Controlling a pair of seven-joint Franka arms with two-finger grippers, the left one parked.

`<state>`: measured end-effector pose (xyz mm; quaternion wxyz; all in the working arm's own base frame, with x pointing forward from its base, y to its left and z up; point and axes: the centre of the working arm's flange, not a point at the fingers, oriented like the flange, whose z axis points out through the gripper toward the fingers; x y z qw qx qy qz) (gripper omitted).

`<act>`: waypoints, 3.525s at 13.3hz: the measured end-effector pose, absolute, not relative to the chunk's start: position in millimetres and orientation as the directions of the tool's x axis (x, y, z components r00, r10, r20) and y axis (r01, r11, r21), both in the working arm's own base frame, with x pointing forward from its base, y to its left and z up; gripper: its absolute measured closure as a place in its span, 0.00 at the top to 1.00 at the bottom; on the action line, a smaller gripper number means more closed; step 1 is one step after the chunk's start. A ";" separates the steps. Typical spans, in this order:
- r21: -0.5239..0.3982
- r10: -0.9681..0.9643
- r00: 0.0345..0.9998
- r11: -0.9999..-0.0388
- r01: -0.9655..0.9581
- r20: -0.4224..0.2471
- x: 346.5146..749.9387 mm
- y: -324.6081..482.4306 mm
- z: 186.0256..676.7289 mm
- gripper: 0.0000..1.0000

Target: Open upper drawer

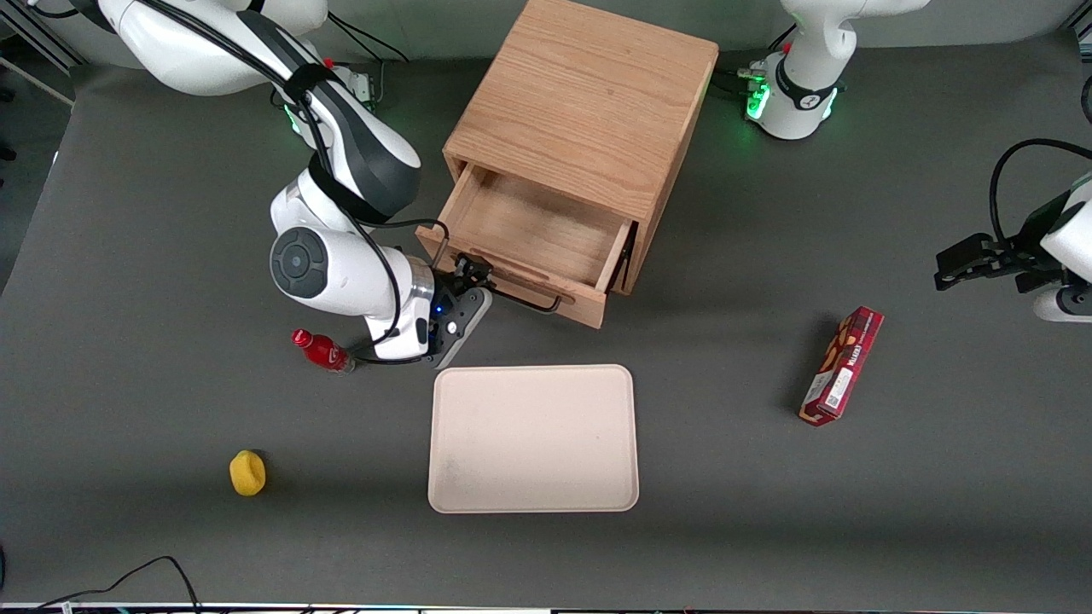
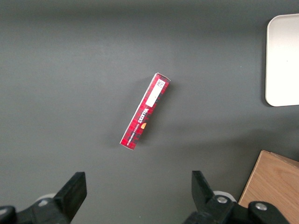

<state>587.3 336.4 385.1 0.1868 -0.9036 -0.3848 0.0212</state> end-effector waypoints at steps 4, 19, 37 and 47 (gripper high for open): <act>-0.343 0.695 0.709 -0.641 0.686 0.118 595.3 328.9 390.3 1.00; -0.286 0.712 0.684 -0.629 0.722 0.161 621.6 293.8 390.9 1.00; -0.245 0.710 0.677 -0.633 0.735 0.197 646.0 265.5 394.4 1.00; -0.292 0.667 0.708 -0.646 0.705 0.232 655.0 242.8 443.3 1.00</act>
